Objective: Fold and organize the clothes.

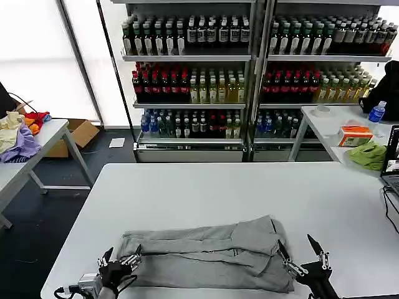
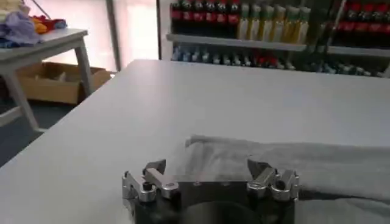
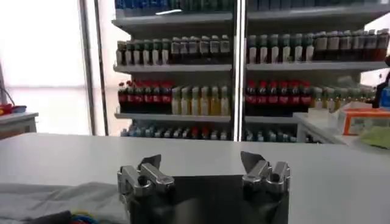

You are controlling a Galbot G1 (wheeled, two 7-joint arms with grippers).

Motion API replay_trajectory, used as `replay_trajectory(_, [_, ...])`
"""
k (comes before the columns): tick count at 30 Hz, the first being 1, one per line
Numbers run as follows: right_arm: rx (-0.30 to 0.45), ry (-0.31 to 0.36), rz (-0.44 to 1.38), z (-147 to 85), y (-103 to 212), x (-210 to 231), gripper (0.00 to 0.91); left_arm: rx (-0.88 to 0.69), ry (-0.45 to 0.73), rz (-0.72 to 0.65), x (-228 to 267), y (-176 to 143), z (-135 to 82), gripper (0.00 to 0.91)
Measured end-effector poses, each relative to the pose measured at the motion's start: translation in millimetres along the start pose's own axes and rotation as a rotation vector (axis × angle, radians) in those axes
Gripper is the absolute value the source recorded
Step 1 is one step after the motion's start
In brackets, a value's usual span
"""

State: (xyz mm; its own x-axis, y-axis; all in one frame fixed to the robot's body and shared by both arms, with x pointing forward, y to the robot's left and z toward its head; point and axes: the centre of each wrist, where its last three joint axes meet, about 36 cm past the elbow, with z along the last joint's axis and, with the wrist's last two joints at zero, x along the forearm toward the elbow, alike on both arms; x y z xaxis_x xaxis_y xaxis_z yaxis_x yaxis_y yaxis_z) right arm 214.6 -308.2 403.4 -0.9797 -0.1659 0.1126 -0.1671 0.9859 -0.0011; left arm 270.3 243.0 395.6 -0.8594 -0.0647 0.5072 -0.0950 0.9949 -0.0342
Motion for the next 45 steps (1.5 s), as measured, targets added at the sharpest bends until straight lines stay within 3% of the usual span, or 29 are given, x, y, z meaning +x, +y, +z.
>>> replay_trajectory(1, [0.001, -0.001, -0.001, 0, 0, 1, 0.907, 0.001, 0.003, -0.006, 0, -2, 2, 0.907])
replay_trajectory(3, [0.002, -0.004, -0.002, 0, 0, 1, 0.907, 0.004, 0.006, -0.012, 1, -6, 5, 0.796])
replay_trajectory(4, [0.002, -0.005, -0.002, 0, 0, 1, 0.907, 0.006, 0.008, -0.016, 2, -8, 8, 0.635])
replay_trajectory(6, [0.003, -0.007, -0.004, 0, 0, 1, 0.907, 0.01, 0.012, -0.018, 3, -11, 12, 0.403])
replay_trajectory(7, [0.003, -0.008, -0.005, 0, 0, 1, 0.907, 0.012, 0.013, -0.022, 4, -13, 14, 0.151])
replay_trajectory(8, [0.002, -0.01, -0.006, 0, 0, 1, 0.907, 0.013, 0.014, -0.026, 4, -14, 16, 0.05])
replay_trajectory(9, [0.002, -0.012, -0.006, -1, 0, 1, 0.907, 0.014, 0.015, -0.027, 5, -16, 18, 0.02])
replay_trajectory(29, [-0.011, -0.026, -0.011, -4, 5, 1, 0.907, 0.04, 0.005, -0.024, 5, -33, 41, 0.02])
replay_trajectory(38, [-0.011, -0.034, -0.012, -10, 2, -1, 0.907, 0.051, -0.032, -0.017, 0, -21, 27, 0.01])
replay_trajectory(45, [-0.009, -0.034, -0.019, -12, 1, -1, 0.907, 0.025, -0.081, -0.046, -16, 22, 9, 0.01])
